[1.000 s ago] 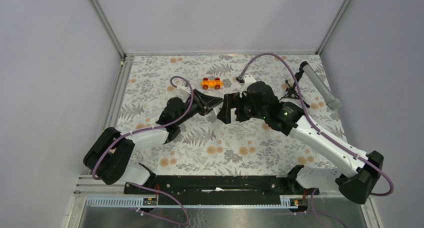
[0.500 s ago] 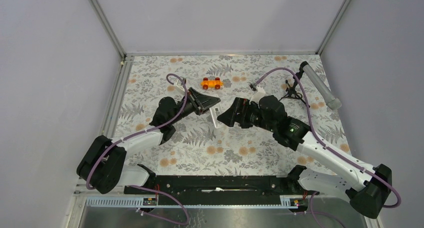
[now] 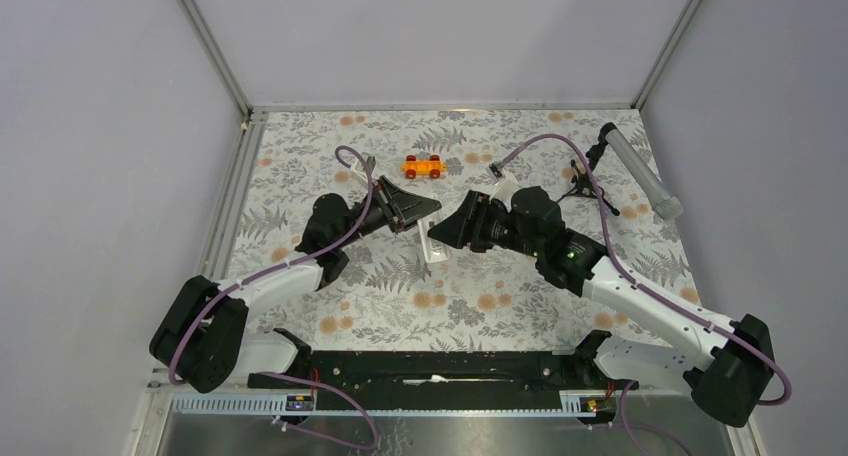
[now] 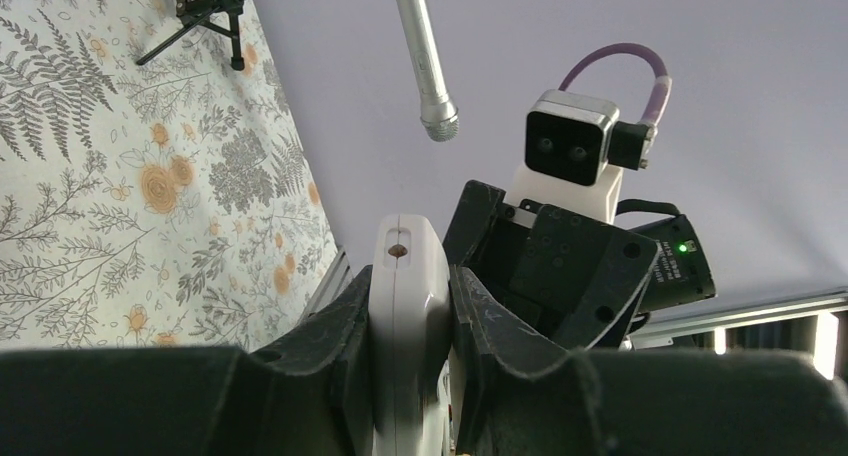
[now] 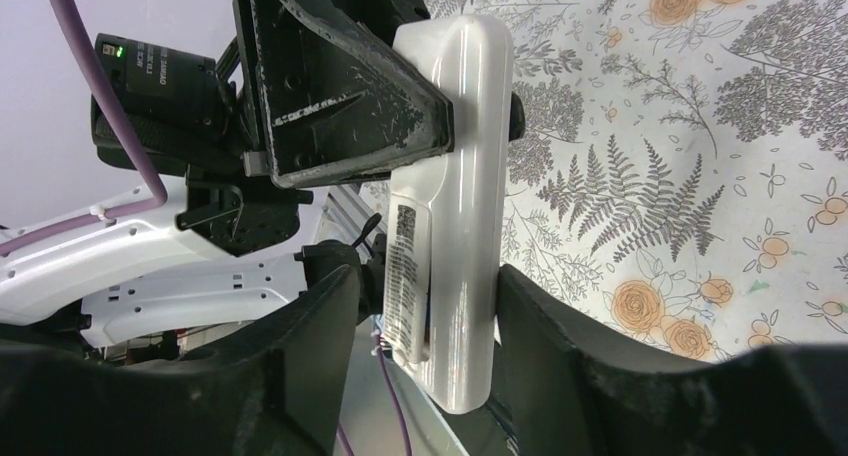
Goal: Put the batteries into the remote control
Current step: Load the battery cover into the remote control.
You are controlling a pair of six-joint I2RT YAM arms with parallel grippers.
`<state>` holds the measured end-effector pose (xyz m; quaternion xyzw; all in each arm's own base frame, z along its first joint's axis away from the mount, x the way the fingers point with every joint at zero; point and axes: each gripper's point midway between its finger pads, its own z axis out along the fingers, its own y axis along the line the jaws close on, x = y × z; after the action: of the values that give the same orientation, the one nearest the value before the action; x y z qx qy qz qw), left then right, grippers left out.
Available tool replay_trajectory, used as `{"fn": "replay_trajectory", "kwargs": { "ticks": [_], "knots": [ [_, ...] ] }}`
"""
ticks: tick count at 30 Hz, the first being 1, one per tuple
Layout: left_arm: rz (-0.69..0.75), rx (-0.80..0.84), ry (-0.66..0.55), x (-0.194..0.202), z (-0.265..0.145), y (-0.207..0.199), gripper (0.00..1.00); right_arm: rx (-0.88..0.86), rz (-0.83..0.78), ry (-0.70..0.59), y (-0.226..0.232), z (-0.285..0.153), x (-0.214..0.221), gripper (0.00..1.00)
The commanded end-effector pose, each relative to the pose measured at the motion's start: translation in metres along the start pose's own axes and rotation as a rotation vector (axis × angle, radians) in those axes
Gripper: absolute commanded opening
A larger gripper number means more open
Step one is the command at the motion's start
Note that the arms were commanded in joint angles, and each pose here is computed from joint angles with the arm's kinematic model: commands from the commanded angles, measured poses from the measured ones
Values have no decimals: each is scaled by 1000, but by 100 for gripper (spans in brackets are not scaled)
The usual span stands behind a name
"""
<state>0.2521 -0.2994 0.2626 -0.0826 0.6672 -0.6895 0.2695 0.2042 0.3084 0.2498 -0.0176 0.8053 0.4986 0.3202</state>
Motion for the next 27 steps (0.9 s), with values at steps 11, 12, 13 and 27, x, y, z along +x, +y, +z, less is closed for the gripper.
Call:
{"fn": "replay_trajectory", "kwargs": {
  "ticks": [11,12,13,27],
  "knots": [
    [1,153,31,-3,-5,-55,0,-97,-39,25,11,10,3,40],
    [1,157,33,-3,-5,-56,0,-92,-39,26,9,11,3,39],
    [1,159,34,-3,-6,-57,0,-87,-37,27,7,12,3,38],
    [211,16,27,-9,-7,-31,0,-179,-122,-3,32,-3,-7,86]
  ]
}}
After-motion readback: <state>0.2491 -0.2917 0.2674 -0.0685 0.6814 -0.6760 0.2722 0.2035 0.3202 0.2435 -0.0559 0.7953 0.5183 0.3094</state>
